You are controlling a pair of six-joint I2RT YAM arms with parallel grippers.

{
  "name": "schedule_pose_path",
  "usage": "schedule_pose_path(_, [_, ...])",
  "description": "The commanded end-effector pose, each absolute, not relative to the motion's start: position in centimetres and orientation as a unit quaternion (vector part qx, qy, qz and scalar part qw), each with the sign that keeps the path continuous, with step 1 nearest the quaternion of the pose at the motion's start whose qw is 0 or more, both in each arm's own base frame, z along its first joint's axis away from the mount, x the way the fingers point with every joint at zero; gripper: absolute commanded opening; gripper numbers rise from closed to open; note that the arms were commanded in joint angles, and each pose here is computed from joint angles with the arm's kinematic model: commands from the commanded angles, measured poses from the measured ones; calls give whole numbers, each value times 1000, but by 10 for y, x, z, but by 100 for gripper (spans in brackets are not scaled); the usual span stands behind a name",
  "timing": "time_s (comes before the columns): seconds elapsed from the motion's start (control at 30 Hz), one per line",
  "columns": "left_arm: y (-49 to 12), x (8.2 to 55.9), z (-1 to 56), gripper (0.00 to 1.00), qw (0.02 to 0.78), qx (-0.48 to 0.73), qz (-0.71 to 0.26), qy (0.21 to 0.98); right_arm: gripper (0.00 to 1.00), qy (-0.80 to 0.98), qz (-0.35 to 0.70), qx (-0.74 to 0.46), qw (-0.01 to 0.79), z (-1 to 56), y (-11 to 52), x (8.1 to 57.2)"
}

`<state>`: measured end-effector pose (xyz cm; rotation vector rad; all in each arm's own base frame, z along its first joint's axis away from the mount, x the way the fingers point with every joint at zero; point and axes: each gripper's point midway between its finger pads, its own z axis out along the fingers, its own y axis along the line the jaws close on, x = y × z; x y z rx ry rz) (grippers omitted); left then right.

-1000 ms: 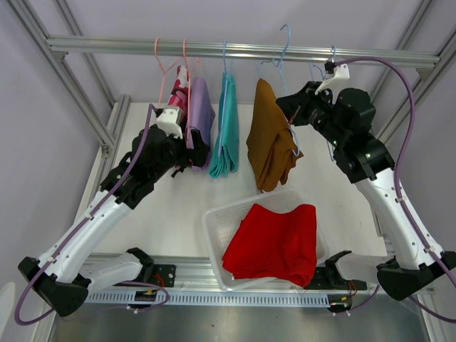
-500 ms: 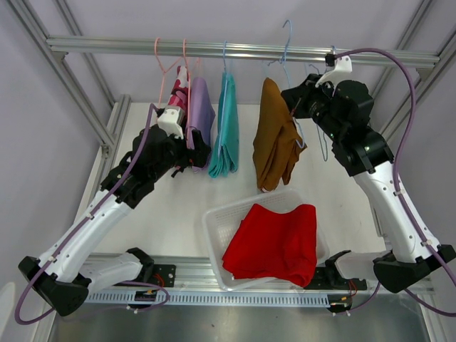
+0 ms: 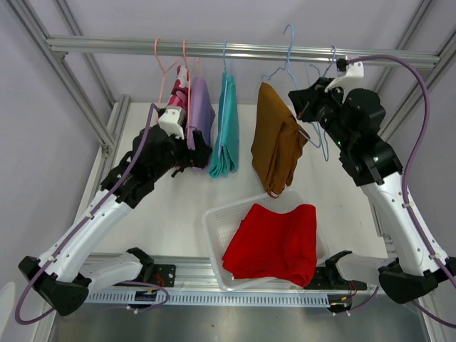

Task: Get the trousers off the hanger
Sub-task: Pick up the hanger from the clothesline.

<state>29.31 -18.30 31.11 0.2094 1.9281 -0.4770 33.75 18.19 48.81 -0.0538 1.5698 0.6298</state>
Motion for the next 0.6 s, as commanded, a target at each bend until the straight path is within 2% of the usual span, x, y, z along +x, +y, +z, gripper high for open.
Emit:
schedule_pose_path(0.0, [-192, 291, 330, 99, 552, 108, -222, 797, 0, 582, 323, -3, 746, 556, 161, 302])
schedule_pose_path(0.23, [-207, 279, 328, 99, 557, 141, -201, 794, 0, 619, 284, 35, 731, 503, 155, 297])
schedule_pose_path(0.57, [-234, 257, 318, 100, 567, 185, -161, 786, 0, 653, 175, 89, 732, 474, 173, 290])
